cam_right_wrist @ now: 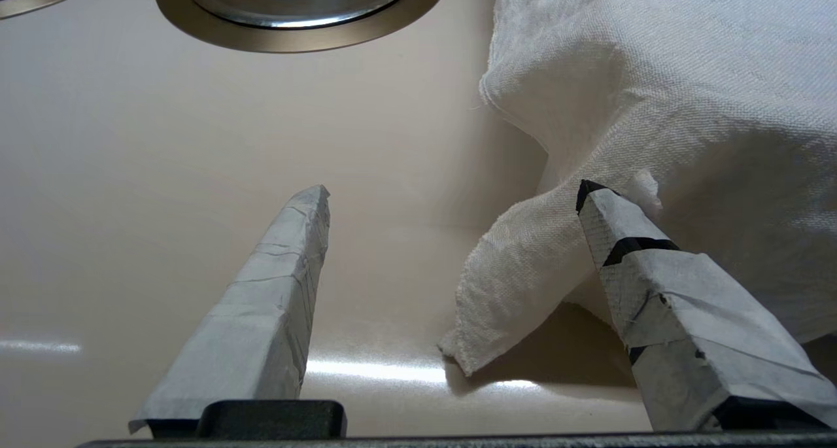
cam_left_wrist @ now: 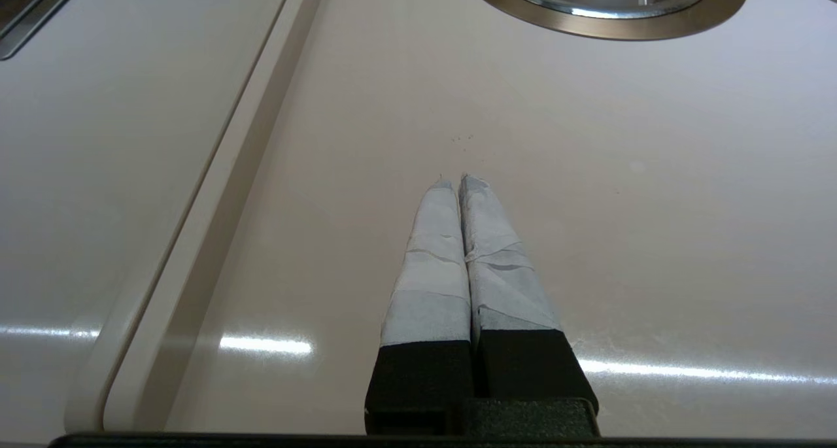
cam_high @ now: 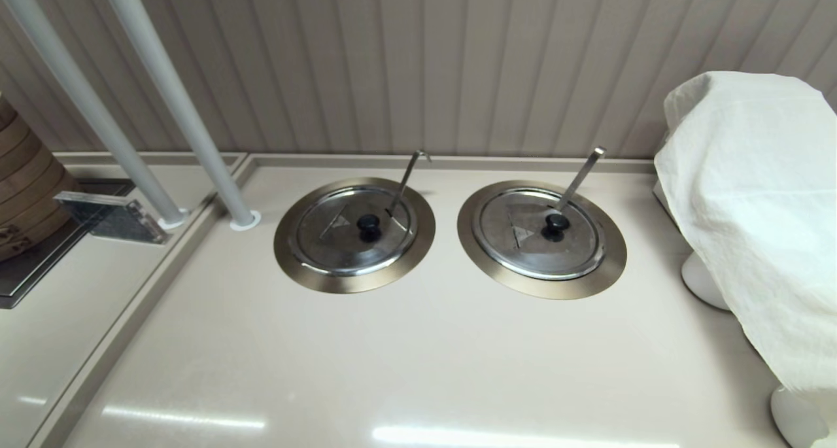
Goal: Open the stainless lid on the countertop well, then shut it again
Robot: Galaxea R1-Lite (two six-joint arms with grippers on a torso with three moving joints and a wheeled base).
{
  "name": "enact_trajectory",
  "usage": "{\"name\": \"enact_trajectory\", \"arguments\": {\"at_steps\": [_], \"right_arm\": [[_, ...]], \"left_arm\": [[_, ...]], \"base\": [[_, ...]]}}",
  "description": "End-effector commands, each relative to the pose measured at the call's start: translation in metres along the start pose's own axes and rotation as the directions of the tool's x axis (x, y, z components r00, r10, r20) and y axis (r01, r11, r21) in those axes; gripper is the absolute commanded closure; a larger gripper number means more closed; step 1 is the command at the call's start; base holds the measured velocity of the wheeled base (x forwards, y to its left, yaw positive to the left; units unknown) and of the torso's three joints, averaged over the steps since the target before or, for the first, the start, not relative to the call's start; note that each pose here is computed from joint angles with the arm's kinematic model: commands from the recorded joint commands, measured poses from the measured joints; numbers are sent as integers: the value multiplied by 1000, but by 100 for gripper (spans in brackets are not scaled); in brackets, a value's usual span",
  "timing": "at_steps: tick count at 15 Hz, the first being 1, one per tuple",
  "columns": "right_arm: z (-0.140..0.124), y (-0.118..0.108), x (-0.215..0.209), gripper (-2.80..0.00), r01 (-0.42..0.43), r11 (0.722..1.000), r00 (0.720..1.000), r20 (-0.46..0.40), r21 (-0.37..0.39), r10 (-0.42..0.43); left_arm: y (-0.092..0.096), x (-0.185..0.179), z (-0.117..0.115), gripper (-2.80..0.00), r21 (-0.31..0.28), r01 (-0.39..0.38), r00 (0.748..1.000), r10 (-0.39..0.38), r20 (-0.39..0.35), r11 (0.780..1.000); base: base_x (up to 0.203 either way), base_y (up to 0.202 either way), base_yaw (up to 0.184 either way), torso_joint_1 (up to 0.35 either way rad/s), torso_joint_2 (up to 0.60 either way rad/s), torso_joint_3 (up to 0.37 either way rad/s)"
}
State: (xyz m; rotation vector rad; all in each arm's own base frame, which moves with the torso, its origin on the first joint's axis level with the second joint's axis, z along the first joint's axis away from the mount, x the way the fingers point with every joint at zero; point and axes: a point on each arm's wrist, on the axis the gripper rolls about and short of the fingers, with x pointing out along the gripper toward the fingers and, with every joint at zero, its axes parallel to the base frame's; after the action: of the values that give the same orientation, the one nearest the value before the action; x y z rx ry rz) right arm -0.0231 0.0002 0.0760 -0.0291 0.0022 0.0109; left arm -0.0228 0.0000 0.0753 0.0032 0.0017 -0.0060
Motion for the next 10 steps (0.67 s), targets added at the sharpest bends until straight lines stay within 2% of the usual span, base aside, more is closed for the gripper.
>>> {"name": "enact_trajectory", "arguments": {"at_steps": [1, 10], "right_arm": [[0, 0, 0, -280, 0, 1000, 1000, 1, 0, 0], [0, 0, 0, -280, -4, 1000, 1000, 2, -18, 4]], "left_arm": [[0, 0, 0, 0, 0, 0, 1000, 0, -3, 1000], [0, 0, 0, 0, 0, 0, 1000, 0, -3, 1000]], "base": [[0, 0, 0, 0, 0, 0], [0, 0, 0, 0, 0, 0]]}}
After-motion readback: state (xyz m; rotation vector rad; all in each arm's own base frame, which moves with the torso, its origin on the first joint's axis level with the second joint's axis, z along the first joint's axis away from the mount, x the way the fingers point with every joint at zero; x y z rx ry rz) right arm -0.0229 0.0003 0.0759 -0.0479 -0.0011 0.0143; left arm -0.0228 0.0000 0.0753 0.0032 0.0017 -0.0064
